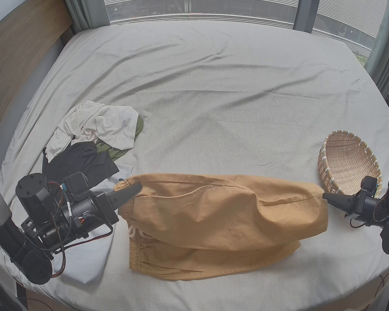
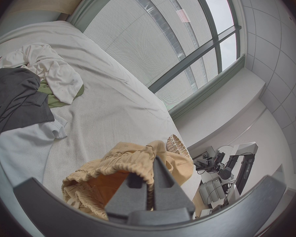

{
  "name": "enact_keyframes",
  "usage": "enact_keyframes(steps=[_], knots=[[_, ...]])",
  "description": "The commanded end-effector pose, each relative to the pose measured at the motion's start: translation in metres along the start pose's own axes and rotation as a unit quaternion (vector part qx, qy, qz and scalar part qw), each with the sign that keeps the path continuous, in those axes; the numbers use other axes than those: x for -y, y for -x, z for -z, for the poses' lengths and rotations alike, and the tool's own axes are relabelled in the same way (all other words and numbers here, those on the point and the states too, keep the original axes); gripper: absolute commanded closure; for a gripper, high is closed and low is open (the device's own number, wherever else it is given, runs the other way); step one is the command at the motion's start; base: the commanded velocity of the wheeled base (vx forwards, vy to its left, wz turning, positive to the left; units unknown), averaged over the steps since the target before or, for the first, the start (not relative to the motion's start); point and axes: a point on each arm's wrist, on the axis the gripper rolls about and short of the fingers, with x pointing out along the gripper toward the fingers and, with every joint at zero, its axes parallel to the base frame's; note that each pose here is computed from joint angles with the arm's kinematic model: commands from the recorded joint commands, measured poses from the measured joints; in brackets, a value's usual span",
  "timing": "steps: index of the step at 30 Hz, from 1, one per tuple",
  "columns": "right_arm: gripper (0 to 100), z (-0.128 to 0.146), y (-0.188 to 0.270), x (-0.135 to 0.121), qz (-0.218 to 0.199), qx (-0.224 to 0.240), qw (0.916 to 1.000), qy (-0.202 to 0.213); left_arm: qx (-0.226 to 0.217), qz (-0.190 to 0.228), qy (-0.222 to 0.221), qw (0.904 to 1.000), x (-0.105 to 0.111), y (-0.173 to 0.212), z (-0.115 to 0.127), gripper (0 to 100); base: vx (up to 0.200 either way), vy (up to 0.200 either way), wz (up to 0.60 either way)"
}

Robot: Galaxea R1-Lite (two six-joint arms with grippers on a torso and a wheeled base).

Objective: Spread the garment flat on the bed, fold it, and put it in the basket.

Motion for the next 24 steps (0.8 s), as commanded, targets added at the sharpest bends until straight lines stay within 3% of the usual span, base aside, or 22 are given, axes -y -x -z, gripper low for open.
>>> enact_keyframes(steps=[1,8,17,24], knots=[[0,0.008,-0.01,0.013,0.003,-0.021,0.9997,-0.009,-0.001,0.002,0.0,1.0,0.001,0.0,0.001,100,0.0,0.0,0.0],[0,0.013,-0.018,0.013,-0.006,-0.037,0.9993,-0.004,-0.001,0.003,0.0,1.0,0.001,0.0,0.001,100,0.0,0.0,0.0],[0,0.017,-0.028,0.045,0.015,-0.045,0.9989,-0.005,-0.002,0.003,0.0,1.0,0.002,0.0,0.001,100,0.0,0.0,0.0],[0,0.014,-0.033,0.05,0.012,-0.046,0.9989,-0.001,-0.001,0.004,0.0,1.0,0.002,0.0,0.001,100,0.0,0.0,0.0]])
